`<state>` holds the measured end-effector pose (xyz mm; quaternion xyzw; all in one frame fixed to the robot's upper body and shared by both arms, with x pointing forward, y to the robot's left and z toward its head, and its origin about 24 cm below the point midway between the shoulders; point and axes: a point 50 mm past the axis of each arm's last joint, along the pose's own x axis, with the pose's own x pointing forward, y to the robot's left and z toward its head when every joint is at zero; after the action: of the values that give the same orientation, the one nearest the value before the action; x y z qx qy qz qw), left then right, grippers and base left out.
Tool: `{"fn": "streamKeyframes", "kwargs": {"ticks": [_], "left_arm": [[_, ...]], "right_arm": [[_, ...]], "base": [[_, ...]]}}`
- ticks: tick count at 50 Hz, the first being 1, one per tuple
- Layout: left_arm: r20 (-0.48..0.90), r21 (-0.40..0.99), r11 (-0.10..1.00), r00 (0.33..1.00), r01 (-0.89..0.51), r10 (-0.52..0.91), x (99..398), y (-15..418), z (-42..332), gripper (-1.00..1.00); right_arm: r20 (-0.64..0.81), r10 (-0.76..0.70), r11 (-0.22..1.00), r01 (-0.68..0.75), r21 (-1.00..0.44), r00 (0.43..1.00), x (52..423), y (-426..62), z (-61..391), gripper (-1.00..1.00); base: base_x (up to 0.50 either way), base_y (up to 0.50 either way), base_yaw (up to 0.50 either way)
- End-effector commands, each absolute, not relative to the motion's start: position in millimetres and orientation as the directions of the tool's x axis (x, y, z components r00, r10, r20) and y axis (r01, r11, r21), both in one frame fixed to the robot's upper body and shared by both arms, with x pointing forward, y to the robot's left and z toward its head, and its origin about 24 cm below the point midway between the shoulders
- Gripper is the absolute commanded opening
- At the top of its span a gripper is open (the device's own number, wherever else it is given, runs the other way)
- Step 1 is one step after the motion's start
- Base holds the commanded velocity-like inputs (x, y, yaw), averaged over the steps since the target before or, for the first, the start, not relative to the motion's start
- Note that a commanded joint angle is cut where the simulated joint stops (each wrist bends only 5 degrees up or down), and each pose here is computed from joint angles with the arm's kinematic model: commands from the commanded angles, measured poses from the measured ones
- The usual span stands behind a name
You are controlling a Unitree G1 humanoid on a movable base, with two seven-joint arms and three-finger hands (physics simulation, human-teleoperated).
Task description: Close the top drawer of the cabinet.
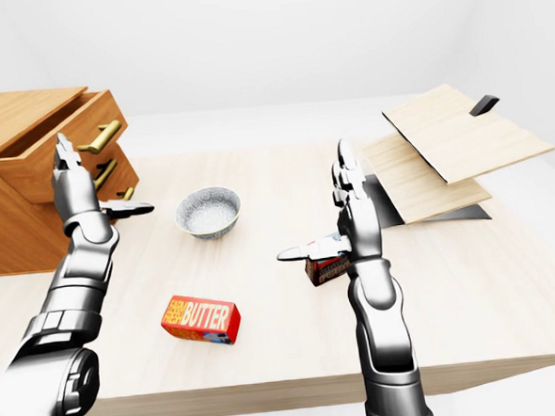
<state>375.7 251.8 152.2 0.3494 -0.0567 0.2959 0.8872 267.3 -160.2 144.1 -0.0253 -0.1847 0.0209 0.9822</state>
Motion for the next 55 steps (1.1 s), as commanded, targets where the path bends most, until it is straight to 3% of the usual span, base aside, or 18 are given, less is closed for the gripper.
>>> {"fn": "streamKeyframes", "kwargs": {"ticks": [1,31,47,55], "left_arm": [[0.304,0.61,0.486,0.751,-0.626,0.586,375,283,157,1.0],[0.242,0.635,0.42,0.683,-0.648,0.689,374,320,170,1.0],[0.224,0.634,0.426,0.681,-0.645,0.698,373,322,166,1.0],[0.22,0.635,0.456,0.712,-0.623,0.667,378,307,159,1.0]], "right_arm": [[0.361,0.051,0.998,-0.033,-0.056,0.931,269,-160,144,1.0],[0.35,0.05,0.998,-0.031,-0.059,0.936,269,-161,141,1.0],[0.351,0.051,0.998,-0.032,-0.058,0.935,270,-160,142,1.0],[0.349,0.053,0.998,-0.034,-0.058,0.936,271,-158,142,1.0]], "base": [[0.0,0.0,0.0],[0.0,0.0,0.0],[0.0,0.0,0.0],[0.0,0.0,0.0]]}}
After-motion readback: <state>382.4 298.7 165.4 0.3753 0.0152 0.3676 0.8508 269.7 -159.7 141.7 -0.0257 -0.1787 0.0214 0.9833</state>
